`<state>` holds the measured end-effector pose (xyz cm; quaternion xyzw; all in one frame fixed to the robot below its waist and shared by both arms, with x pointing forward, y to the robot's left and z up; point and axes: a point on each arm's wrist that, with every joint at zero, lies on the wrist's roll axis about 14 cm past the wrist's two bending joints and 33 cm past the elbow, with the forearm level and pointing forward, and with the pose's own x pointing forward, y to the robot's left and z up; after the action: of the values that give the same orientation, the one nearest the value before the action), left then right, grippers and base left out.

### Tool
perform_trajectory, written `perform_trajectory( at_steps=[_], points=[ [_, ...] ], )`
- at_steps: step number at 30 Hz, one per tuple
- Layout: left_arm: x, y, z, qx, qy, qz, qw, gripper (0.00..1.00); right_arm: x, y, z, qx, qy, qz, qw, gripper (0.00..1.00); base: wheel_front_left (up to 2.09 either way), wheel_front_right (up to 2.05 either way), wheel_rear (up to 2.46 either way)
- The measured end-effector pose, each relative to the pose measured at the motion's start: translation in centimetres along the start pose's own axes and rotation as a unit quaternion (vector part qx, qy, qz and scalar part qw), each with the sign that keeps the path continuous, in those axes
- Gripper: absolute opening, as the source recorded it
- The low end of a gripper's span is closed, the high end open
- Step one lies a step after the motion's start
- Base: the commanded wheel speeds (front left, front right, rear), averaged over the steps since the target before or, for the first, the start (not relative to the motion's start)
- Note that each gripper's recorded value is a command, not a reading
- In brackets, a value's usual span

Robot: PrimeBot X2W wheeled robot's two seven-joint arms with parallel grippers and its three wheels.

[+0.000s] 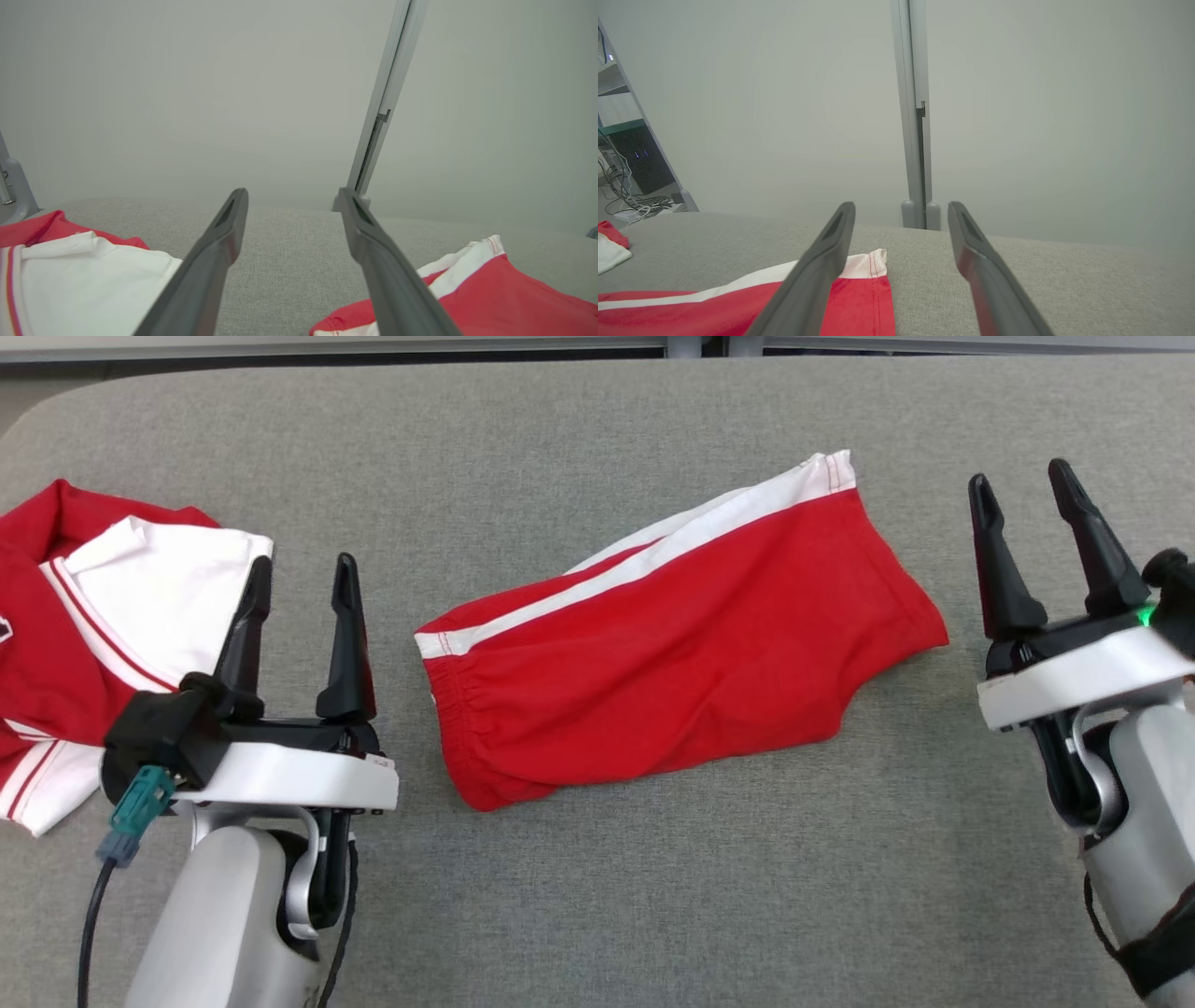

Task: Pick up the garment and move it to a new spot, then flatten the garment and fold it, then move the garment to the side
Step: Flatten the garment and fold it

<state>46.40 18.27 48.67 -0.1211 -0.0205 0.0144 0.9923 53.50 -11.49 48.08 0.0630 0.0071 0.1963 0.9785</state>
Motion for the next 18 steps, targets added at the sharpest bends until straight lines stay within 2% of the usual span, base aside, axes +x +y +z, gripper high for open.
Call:
perform_trajectory(
  at_steps=[5, 10, 18],
  points=[
    [-0.8, -0.1, 1.9, 0.019, -0.028, -0.014, 0.999, 1.0, -3.2, 0.0, 1.1, -0.016, -0.023, -0.022, 0.999, 1.0, 0.0, 0.0, 0.0],
    [-2.4, 0.8, 1.2, 0.036, -0.01, -0.017, 0.999, 1.0, -6.2, 0.5, 1.9, -0.019, -0.032, -0.037, 0.999, 1.0, 0.0, 0.0, 0.0],
    [-5.1, 1.1, -0.4, 0.055, 0.022, -0.023, 0.998, 1.0, -10.6, 1.0, 1.9, -0.017, -0.008, -0.064, 0.998, 1.0, 0.0, 0.0, 0.0]
  ],
)
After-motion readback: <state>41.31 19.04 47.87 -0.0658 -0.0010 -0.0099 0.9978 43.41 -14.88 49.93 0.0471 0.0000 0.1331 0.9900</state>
